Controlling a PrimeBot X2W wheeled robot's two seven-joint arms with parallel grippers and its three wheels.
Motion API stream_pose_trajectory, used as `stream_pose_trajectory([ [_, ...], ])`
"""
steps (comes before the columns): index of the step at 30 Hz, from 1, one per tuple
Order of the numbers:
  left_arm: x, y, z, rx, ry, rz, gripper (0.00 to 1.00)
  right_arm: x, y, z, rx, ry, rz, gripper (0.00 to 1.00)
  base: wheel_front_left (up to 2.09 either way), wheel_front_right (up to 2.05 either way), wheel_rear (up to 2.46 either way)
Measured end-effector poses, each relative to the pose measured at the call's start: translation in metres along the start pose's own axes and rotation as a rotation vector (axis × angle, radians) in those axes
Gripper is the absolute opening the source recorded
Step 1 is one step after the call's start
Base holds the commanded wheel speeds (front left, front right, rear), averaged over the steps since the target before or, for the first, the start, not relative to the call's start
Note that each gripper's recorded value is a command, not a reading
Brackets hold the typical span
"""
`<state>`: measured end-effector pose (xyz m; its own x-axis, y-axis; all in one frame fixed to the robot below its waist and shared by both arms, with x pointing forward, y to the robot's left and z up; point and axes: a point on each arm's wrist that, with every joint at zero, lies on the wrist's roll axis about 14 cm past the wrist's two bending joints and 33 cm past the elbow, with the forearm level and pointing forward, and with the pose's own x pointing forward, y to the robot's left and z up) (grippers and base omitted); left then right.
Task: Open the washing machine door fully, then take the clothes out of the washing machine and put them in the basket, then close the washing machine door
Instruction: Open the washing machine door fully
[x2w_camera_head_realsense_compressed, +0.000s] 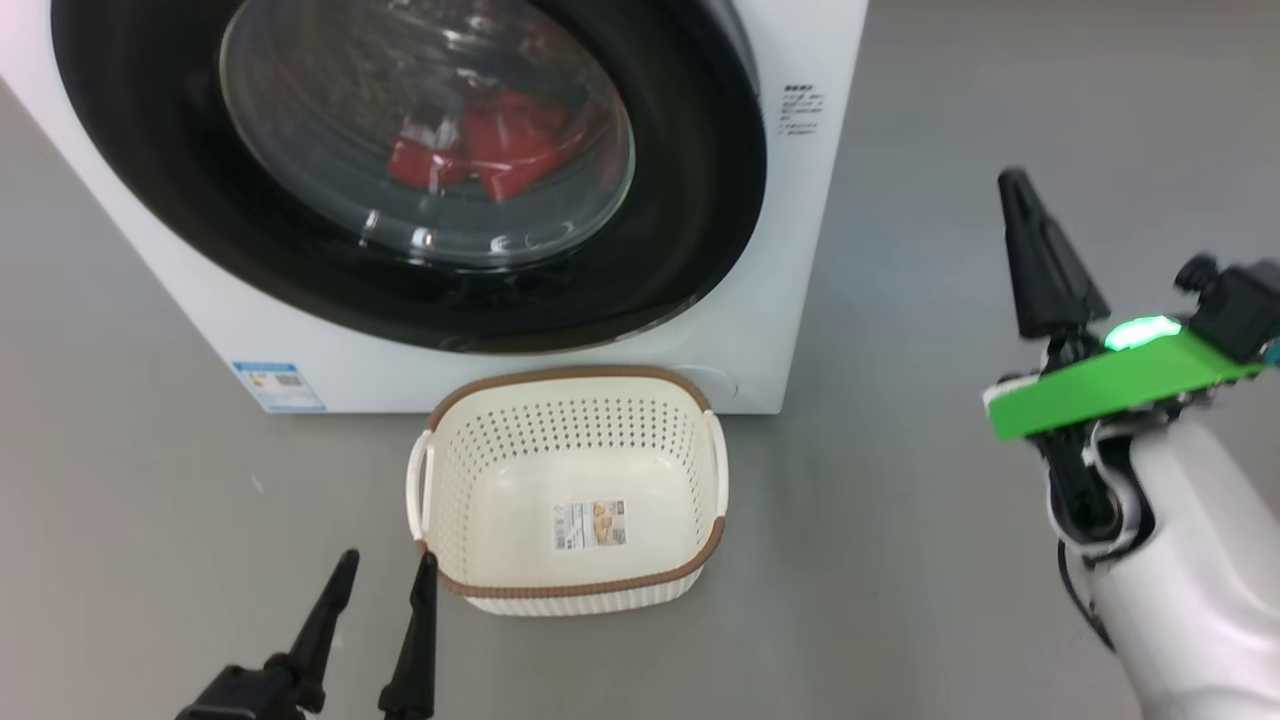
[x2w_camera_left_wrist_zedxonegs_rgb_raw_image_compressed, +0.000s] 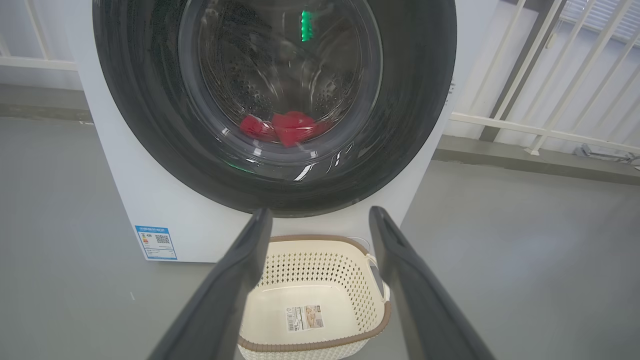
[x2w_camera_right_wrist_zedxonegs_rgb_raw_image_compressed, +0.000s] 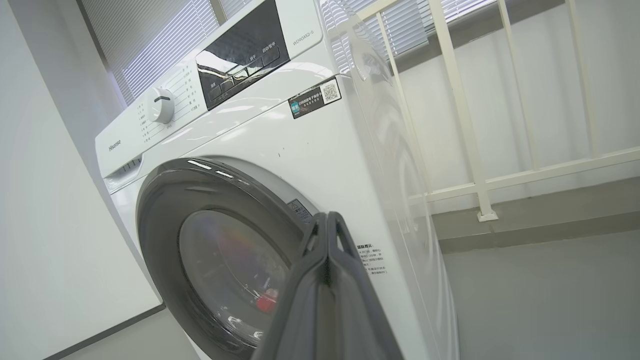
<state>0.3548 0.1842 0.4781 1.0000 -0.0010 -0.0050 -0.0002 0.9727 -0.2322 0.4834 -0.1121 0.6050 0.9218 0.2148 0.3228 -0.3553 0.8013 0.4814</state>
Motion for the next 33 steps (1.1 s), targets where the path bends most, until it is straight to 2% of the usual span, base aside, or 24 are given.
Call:
stream_pose_trajectory([
  [7,0.008,0.008,-0.003,0.006,0.010,0.024,1.00,0.036,0.002,-0.005,0.079,0.009,0.027,0.00,0.00,0.00,0.00],
  [16,0.019,0.016,-0.006,0.008,0.021,0.043,1.00,0.081,0.001,-0.010,0.271,0.064,0.043,0.00,0.00,0.00,0.00],
  [27,0.023,0.023,-0.019,0.017,0.061,0.058,1.00,0.107,0.014,-0.049,0.543,0.331,0.087,0.00,0.00,0.00,0.00],
  [33,0.032,0.023,-0.022,0.021,0.070,0.056,1.00,0.117,0.017,-0.064,0.625,0.454,0.115,0.00,0.00,0.00,0.00],
])
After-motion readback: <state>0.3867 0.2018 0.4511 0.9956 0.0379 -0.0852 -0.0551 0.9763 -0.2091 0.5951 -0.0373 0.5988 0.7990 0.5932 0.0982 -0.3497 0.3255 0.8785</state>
